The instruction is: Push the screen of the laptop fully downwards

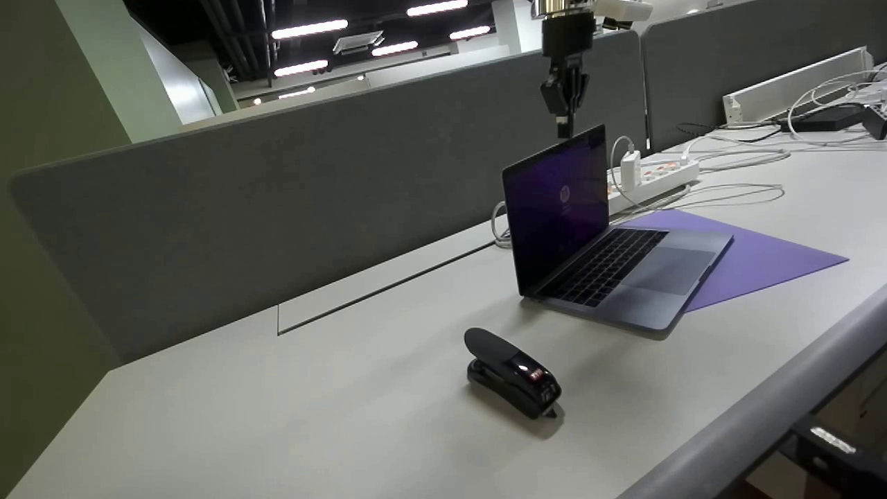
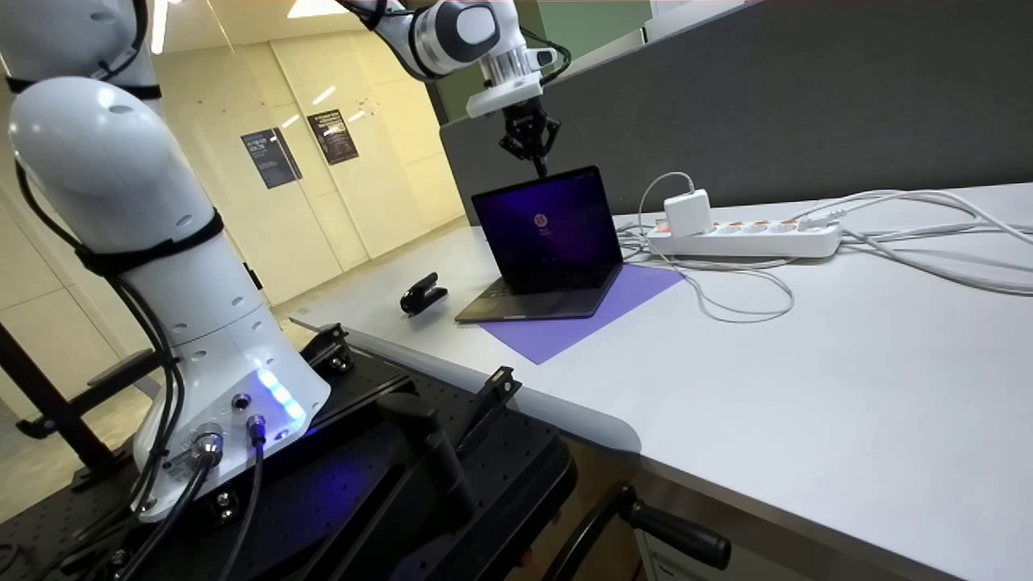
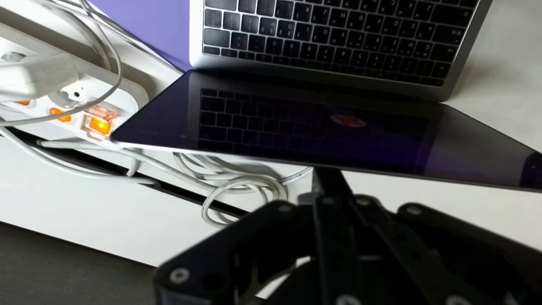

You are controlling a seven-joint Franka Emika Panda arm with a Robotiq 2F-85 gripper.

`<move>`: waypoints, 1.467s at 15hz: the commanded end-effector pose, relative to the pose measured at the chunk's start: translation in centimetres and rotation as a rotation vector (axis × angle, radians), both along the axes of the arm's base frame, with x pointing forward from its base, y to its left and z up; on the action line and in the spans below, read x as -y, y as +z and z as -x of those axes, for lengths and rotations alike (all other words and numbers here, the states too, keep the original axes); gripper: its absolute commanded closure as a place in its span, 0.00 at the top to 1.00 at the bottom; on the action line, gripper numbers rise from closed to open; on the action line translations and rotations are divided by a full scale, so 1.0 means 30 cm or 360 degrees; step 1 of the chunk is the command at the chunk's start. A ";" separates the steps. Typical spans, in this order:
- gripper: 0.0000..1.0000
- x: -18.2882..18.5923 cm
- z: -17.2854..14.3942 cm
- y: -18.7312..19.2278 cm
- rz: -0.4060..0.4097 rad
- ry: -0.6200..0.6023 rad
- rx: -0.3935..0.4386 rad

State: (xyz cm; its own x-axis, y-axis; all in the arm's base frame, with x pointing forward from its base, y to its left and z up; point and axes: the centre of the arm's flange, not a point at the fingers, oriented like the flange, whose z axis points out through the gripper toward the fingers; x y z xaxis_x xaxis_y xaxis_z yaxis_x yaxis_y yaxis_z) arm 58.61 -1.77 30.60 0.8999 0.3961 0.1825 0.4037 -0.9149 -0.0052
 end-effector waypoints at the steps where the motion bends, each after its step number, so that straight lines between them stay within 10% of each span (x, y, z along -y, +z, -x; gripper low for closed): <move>1: 0.00 0.002 -0.033 0.001 -0.0031 0.0035 -0.0006; 22: 0.00 -0.092 0.065 -0.062 -0.0016 0.0117 -0.0086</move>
